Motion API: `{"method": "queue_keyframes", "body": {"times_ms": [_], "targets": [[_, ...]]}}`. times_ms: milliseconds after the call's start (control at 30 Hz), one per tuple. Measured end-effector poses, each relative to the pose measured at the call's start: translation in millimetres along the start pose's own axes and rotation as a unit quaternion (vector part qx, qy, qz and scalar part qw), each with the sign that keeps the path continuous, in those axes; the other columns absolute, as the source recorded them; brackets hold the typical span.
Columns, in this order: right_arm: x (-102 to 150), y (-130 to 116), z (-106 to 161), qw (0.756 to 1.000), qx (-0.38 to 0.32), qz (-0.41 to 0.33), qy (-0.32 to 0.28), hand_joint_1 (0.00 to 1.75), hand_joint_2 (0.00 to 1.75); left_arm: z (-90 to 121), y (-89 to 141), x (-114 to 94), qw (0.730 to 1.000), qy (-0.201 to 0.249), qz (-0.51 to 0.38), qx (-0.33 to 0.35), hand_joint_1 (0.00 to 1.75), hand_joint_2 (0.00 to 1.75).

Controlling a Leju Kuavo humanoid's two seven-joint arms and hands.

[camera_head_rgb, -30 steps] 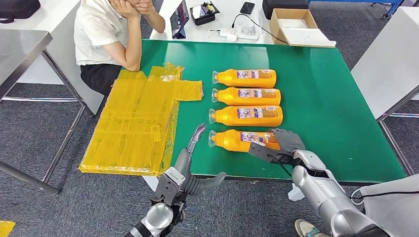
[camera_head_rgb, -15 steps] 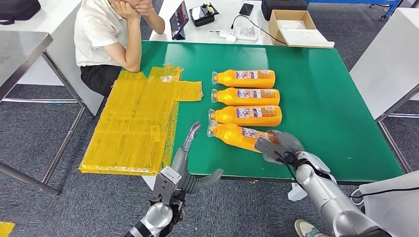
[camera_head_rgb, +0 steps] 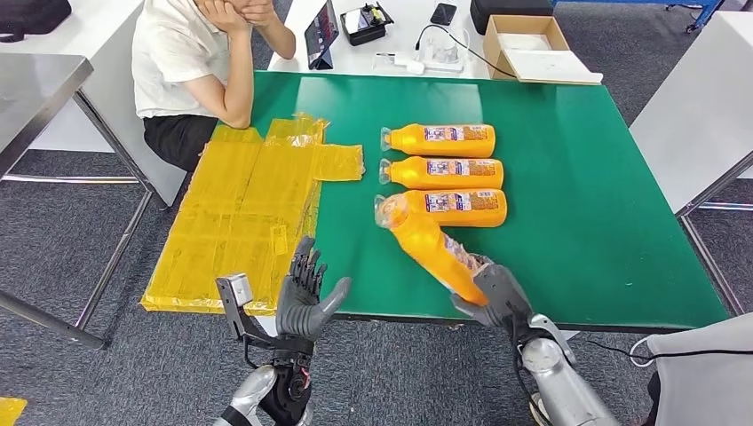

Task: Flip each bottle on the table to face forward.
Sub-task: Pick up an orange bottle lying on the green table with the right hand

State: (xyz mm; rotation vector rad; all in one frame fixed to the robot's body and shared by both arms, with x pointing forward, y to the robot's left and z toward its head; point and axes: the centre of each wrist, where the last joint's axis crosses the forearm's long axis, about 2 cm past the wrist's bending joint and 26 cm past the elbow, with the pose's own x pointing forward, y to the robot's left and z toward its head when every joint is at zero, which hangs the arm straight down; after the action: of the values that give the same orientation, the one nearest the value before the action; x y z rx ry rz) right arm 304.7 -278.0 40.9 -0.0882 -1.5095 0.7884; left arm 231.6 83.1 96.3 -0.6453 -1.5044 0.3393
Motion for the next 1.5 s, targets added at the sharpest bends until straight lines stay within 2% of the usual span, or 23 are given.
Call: {"method": "queue_keyframes", "body": {"times_ms": [100,200,500,667,900,1500], "targets": [[17,24,4,0.997,-0.024,-0.049,-0.046,1.75,1.75,1,-2,3,1.000,-0.005,0.014,0.002,0.00,1.75],[33,38,4,0.994,-0.020,-0.070,-0.076,1.75,1.75,1,-3,5,1.000,-0.015,0.009,-0.002,0.00,1.75],[59,51,0,0.989,0.022,-0.085,-0.122,1.75,1.75,2,-5,8,0.998,-0.031,-0.009,-0.046,0.00,1.75],[65,54,-5,0.988,0.069,-0.069,-0.120,1.75,1.75,3,-6,8,0.997,-0.031,-0.011,-0.073,0.00,1.75],[78,54,-27,0.984,0.131,-0.037,-0.113,1.75,1.75,2,-11,8,0.992,-0.021,-0.011,-0.127,0.00,1.75],[87,51,-46,0.983,0.145,-0.024,-0.108,1.75,1.75,1,-11,8,0.987,-0.021,-0.014,-0.158,0.00,1.75]]}}
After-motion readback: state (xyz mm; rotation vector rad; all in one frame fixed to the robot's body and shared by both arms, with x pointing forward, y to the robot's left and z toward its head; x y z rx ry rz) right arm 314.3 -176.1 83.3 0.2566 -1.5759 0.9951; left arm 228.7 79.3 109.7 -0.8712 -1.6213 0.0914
